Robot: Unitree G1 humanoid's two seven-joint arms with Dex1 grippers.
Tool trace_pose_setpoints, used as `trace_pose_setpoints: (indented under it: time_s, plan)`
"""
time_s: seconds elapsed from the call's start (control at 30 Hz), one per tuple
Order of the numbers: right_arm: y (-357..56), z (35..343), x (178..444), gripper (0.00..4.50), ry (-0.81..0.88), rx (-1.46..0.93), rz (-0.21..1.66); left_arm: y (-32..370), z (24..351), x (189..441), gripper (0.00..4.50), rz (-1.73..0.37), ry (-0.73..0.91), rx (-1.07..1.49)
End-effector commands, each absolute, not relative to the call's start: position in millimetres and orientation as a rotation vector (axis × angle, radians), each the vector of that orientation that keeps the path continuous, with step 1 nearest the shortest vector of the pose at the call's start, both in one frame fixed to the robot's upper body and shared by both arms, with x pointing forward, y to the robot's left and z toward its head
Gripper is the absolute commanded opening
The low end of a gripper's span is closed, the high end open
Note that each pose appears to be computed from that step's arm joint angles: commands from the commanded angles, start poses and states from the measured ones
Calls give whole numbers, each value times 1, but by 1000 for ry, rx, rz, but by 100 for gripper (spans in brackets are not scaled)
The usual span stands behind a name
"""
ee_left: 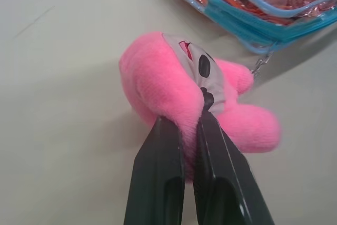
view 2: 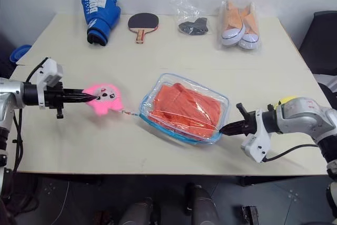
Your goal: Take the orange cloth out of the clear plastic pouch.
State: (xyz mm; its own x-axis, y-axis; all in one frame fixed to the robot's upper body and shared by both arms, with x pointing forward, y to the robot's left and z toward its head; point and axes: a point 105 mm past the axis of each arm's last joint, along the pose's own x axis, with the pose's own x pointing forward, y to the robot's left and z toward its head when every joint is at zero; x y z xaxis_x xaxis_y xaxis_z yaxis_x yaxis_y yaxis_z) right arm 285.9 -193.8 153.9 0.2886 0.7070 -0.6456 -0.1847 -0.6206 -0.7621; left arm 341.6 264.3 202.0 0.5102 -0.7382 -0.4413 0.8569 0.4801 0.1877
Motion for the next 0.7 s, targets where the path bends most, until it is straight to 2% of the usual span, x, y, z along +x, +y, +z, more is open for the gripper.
trace_pose_setpoints:
  time_s: [0.03,0.17,0.2,0.27,0.4,0.6,0.63,0.67,0.7]
  plan:
    - [-200,163,288,1,-455,-1793,1378,263,206,340,0,-989,297,408]
    - [-189,165,287,1,-453,-1707,1345,251,188,332,0,-1044,328,384]
    - [-189,165,287,21,-440,-1690,1335,248,186,332,0,-1048,329,377]
    - [-189,166,287,68,-408,-1654,1317,243,187,333,67,-1039,311,319]
    - [-195,171,285,194,-343,-1573,1253,241,177,325,179,-1056,329,316]
    - [-199,190,266,385,-181,-1186,1136,258,167,314,355,-1006,341,240]
    - [-198,191,261,430,-158,-1136,1134,259,169,311,390,-1013,329,218]
    - [-200,194,259,449,-147,-1095,1102,261,173,315,414,-968,308,220]
    - [-201,196,257,450,-135,-1068,1081,262,177,317,439,-946,293,215]
